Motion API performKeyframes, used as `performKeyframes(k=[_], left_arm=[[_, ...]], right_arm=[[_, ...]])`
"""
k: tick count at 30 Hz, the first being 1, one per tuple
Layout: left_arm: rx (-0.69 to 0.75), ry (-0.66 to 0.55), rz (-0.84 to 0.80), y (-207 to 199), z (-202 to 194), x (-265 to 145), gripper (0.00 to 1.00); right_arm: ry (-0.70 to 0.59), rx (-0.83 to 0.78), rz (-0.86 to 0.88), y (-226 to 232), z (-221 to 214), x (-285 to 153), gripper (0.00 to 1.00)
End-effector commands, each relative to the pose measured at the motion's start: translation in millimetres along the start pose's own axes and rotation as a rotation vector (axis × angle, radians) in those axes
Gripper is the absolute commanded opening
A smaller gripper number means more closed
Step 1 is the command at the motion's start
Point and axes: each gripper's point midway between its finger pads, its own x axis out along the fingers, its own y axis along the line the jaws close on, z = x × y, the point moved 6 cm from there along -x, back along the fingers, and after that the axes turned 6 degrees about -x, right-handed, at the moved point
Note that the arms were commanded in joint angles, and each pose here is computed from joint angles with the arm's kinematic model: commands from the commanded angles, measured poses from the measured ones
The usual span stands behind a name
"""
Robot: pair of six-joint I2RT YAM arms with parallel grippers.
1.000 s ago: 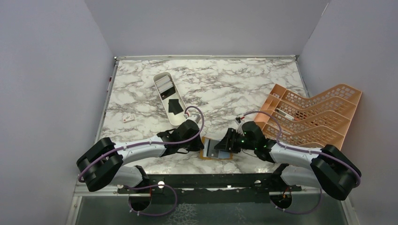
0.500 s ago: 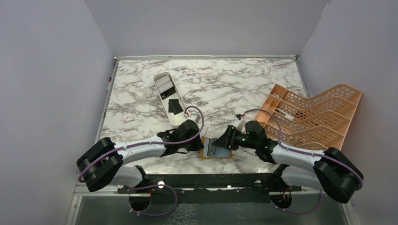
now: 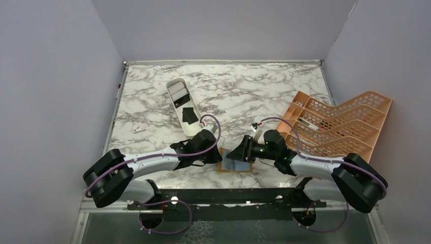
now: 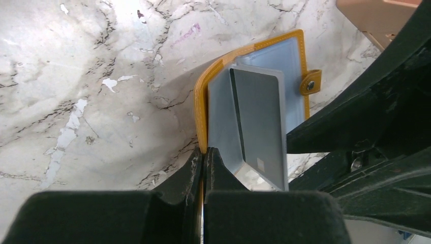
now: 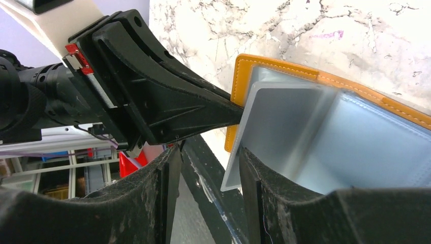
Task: Put the credit cards into the card holder
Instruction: Turn over the card holder at the center of the board.
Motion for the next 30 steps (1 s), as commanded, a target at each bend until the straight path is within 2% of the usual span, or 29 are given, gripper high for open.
performKeyframes(k=[1, 9, 15, 23, 27, 30], left_arm=[[-0.021, -0.008, -0.055, -7, 2, -1, 0.0], [-0.044, -0.011, -0.053, -3, -2, -1, 0.0], [-0.057, -0.03, -0.01, 6, -3, -5, 0.0], [-0.068, -0.087, -0.011, 4, 4, -18, 0.3], [-0.063, -0.134, -0.027, -1, 12, -27, 0.37], [-0.034, -0.156, -0.025, -5, 19, -31, 0.38]], right_arm=[[0.003, -0.029, 0.074, 15, 7, 4, 0.51], [0.023, -0.017, 0.028, 3, 5, 13, 0.51], [0.053, -0.014, -0.071, -12, 2, 18, 0.44], [0.089, -0.071, -0.344, -35, -2, -5, 0.4], [0.09, -0.084, -0.406, -38, -5, -18, 0.39], [0.083, -0.1, -0.426, -37, -4, -23, 0.39]])
